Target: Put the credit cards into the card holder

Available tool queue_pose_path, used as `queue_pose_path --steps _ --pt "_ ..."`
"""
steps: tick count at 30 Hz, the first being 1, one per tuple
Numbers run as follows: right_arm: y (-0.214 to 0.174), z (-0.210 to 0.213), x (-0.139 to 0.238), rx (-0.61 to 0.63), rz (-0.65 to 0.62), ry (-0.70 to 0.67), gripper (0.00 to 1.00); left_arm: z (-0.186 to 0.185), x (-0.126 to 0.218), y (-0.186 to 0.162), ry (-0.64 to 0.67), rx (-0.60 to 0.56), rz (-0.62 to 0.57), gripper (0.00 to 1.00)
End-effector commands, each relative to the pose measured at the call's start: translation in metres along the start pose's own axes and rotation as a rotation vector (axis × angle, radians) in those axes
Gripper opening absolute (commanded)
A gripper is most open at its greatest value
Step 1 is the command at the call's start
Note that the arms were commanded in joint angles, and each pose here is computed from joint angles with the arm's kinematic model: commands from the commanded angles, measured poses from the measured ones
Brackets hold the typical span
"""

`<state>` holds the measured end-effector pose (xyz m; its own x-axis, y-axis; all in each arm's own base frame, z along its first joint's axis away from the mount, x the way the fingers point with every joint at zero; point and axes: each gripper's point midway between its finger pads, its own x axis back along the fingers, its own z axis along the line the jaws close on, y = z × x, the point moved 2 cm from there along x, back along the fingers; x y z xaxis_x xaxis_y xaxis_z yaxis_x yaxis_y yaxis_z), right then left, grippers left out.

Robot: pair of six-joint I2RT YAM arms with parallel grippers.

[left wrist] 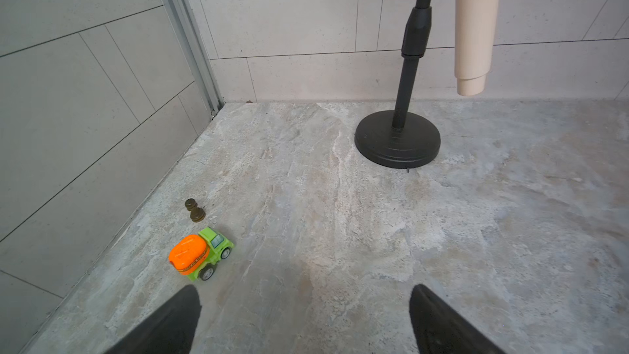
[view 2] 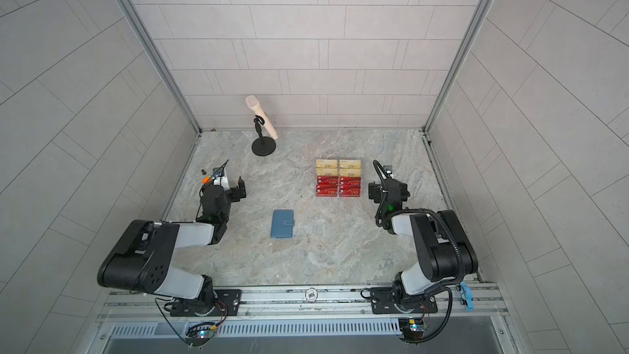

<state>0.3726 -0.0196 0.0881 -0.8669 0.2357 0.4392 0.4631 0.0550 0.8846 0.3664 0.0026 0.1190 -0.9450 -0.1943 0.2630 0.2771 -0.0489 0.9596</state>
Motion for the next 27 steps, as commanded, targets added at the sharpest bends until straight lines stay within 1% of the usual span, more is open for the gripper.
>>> queue_pose_path --steps 1,27 --pt "0.007 0.0003 -0.0007 0.002 -0.015 -0.002 0.99 -0.0012 -0.0012 0.0106 -0.014 -0.001 -0.029 1.0" --pt "0.0079 0.0004 -0.0009 0.0 -0.016 0.0 0.99 -0.0005 -0.0029 0.0102 -0.025 0.005 -0.022 1.0"
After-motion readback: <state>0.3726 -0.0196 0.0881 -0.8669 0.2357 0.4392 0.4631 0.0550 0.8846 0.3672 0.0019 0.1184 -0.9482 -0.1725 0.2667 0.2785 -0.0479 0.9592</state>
